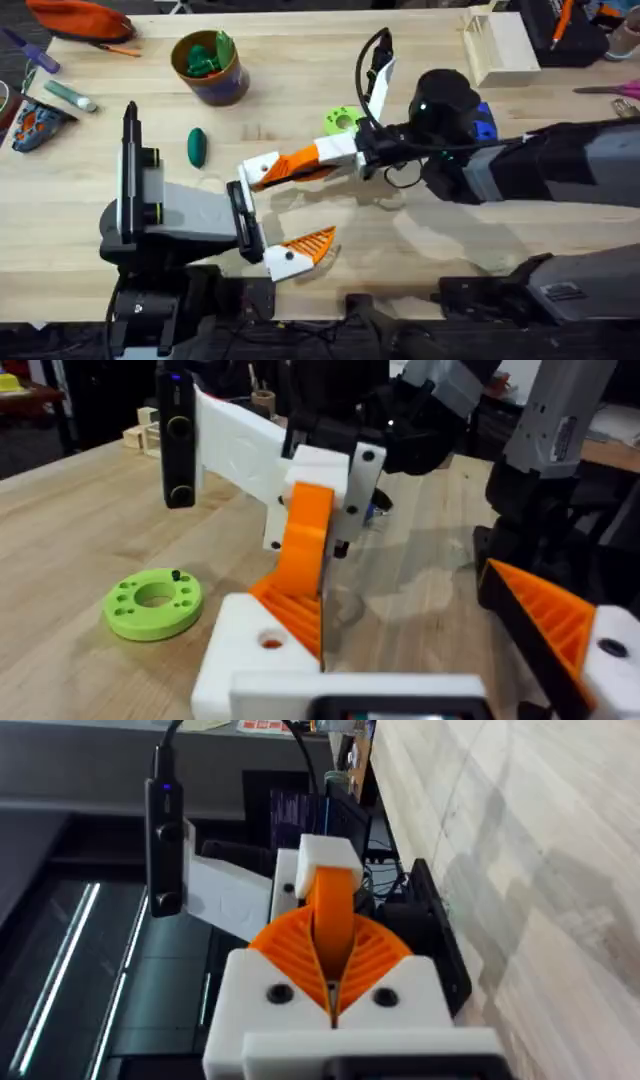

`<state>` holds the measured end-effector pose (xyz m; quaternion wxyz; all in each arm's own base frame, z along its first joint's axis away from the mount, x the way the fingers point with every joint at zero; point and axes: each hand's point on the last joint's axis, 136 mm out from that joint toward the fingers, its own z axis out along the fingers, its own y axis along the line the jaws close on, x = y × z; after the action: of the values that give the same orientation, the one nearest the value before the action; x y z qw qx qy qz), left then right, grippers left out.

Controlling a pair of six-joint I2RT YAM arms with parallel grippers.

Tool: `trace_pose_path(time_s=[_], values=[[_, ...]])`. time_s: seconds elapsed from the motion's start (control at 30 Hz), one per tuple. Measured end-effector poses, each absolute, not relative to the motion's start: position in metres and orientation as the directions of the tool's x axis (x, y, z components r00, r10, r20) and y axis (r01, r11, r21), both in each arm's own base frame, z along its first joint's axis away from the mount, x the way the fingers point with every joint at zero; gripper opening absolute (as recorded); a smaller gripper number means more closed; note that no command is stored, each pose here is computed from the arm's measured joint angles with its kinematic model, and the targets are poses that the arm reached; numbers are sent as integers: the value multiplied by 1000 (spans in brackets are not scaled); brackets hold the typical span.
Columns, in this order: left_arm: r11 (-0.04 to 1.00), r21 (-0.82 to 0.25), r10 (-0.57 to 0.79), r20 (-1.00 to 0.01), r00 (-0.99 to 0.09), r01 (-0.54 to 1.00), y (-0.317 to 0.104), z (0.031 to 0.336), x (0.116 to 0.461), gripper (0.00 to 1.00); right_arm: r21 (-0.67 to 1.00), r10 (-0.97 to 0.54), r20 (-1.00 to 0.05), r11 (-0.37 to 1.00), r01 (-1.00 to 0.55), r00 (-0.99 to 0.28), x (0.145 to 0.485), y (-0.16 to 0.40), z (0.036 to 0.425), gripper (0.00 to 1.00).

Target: Pick up the gripper from the table and insert it into the empty holder that is missing its gripper. Then pick up a screw, insert it into the mounting hole, and use the screwdriver to tighten it. Finally, clean up the table by picking up the vegetable and placing it into the bucket.

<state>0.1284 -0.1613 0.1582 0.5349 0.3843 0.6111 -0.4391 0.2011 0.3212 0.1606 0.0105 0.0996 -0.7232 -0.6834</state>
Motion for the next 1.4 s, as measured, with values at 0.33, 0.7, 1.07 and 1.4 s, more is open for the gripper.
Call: trace_pose_path(time_s=[0.33,0.7,1.07,1.4], values=[[319,-124,0,-991,-131,940,-161,158,128,986,989,-154,-135,38,-142,-979,202,323,163,8],[319,-124,0,-991,-131,939,-161,158,128,985,989,-145,-138,40,-145,-980,203,324,162,8],[322,-124,0,-991,-131,939,-161,158,129,986,988,-140,-141,41,-148,-980,204,324,162,8],[322,-124,0,-991,-131,939,-161,158,129,986,988,-140,-141,41,-148,-980,204,324,162,8]])
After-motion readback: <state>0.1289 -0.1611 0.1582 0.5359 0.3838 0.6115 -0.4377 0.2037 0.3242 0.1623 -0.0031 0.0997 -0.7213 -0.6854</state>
